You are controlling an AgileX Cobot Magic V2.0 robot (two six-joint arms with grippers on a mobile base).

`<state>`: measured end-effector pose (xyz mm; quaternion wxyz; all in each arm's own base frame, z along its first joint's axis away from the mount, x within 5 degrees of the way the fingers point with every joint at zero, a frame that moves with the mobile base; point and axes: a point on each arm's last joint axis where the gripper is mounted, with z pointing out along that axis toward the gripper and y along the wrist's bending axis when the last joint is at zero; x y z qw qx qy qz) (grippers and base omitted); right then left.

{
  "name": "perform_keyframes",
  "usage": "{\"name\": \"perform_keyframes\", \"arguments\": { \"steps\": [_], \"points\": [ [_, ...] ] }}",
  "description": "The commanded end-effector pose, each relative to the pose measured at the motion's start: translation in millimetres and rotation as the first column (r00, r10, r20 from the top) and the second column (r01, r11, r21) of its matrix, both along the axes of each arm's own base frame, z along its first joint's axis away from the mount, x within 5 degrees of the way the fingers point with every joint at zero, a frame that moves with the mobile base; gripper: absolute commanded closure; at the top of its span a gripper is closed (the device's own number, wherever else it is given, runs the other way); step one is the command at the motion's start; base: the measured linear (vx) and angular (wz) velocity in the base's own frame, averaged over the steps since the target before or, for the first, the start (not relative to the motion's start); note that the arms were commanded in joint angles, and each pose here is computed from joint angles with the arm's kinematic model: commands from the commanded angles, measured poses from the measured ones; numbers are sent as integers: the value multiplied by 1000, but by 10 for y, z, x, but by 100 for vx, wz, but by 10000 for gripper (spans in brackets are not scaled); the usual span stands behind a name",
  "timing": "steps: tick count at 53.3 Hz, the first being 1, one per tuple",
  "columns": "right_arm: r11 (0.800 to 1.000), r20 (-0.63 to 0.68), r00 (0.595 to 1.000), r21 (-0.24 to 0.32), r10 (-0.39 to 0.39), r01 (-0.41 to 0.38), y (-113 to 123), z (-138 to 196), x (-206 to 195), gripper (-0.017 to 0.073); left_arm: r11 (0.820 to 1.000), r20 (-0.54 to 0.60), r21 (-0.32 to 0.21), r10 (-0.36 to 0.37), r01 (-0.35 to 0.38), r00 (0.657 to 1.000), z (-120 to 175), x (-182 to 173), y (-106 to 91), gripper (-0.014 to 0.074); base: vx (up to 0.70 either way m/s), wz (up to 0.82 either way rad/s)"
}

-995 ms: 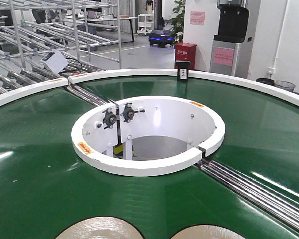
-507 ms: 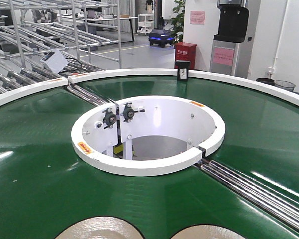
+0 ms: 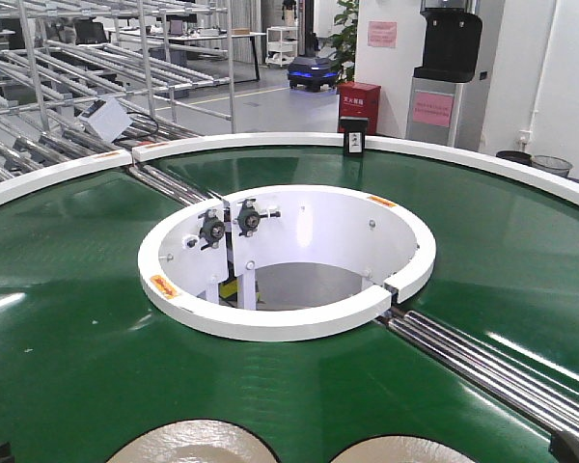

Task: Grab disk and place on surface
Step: 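Close left and right grippers on the rims of the two plates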

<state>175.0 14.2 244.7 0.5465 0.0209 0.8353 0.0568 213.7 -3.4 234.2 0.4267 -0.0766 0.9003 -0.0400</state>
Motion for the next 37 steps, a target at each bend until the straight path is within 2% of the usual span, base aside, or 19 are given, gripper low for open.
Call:
{"name": "perform_keyframes", "arguments": {
  "steps": [1,9,12,17,20,21,25,32,34,37],
  "points": [
    [1000,132,991,-11,-5,6,-10,199,63,61,996,47,-76,41,-38,998,159,129,-20,63,0,0],
    [1000,138,990,-11,-5,7,-11,204,65,61,993,-64,-117,22,-29,998,154,317,-65,109,0,0],
    [1000,138,990,-11,-5,7,-11,204,65,61,987,-100,-158,-3,-13,995,159,426,-109,128,0,0],
    [1000,137,991,-11,-5,7,-11,203,64,61,980,-133,-181,-108,83,985,149,581,-188,135,0,0],
    [1000,137,991,-11,-5,7,-11,203,64,61,966,-150,-211,-180,146,972,124,668,-237,135,0,0],
    [1000,137,991,-11,-5,7,-11,203,64,61,957,-161,-241,-202,159,966,103,709,-250,135,0,0],
    [1000,136,991,-11,-5,7,-10,202,64,61,937,-178,-275,-268,214,947,25,800,-238,135,0,0],
    [1000,135,991,-11,-5,7,-10,202,64,61,909,-230,-339,-328,241,916,-197,879,-149,135,0,0],
    [1000,135,991,-11,-5,7,-10,202,64,61,898,-237,-352,-360,266,903,-242,889,-142,135,0,0],
    [1000,135,991,-11,-5,7,-10,202,64,61,866,-247,-392,-425,312,871,-318,892,-166,135,0,0]
  ]
}}
